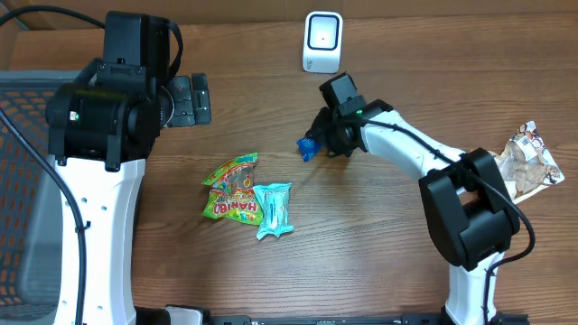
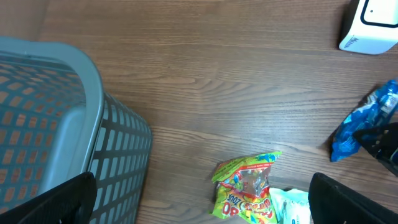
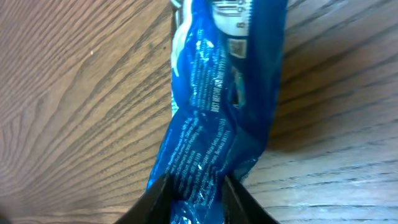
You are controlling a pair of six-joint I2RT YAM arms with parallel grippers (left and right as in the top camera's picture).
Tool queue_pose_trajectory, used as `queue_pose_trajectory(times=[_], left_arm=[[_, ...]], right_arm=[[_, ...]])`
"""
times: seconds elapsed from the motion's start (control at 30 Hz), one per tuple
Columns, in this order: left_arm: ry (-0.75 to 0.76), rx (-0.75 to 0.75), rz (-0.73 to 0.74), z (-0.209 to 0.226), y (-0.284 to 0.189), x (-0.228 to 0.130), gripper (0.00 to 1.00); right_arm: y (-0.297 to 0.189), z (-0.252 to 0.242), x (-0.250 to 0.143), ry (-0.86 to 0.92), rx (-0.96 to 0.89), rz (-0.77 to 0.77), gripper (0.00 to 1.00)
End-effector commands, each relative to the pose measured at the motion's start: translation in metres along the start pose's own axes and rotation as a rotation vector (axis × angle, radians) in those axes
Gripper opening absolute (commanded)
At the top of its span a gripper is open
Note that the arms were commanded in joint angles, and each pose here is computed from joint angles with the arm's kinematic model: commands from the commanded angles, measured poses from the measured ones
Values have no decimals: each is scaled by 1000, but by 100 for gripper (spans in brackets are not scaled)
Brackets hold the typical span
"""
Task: Scan the item barcode
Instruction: 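Grasp the blue pack with the right gripper and lift it upward, then lower the blue pack upright mid-table and release the right gripper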
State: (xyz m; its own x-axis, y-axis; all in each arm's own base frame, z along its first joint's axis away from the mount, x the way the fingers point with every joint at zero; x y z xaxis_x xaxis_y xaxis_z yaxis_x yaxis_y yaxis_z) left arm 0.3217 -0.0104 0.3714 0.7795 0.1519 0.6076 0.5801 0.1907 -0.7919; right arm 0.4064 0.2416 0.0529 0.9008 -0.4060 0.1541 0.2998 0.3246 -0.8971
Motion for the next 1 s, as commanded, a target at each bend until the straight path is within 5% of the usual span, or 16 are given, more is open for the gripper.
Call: queue_pose_trajectory(times=[0.0,0.13,0.33,0.5,0.57,0.67,0.7,0.83,0.97], left_arm=[[16,13,-12,3,-2,3,100],[16,13,-12,3,-2,3,100],[16,13,-12,3,-2,3,100],[16,13,-12,3,-2,3,100],[16,13,-12,3,-2,3,100],[16,13,-12,3,-2,3,100],[16,13,-12,3,-2,3,100],[16,13,-12,3,-2,3,100],[16,13,-12,3,-2,3,100]], right_arm=[[10,-13,-11,-27,-52,15,17],[-1,-15,-19,-143,-69,114,4],[-49,-8,-10,-575,-127,212,4],[-86,-14,11,-767,-323,165,4],[-95,-20,21,-794,-413,128,17],[-97,-23,25,-764,-425,116,75],[-97,-24,28,-708,-409,110,87],[-93,-32,48,-523,-146,174,93],[-83,-35,62,-410,243,229,83]])
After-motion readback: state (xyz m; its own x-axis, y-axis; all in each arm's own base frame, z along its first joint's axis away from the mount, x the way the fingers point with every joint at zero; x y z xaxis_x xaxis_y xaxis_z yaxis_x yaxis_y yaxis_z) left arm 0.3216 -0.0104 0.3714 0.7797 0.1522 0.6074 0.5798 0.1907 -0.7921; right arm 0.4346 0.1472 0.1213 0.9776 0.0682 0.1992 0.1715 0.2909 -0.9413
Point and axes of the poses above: each gripper's point midway between its finger pads, its own y axis out along the fingers, its own z axis along the line the jaws close on, x = y × z, the point moved 3 cm from there along -y, back along the fingers, and after that the axes turned 5 degrees about -y, right-handed, at the moved point
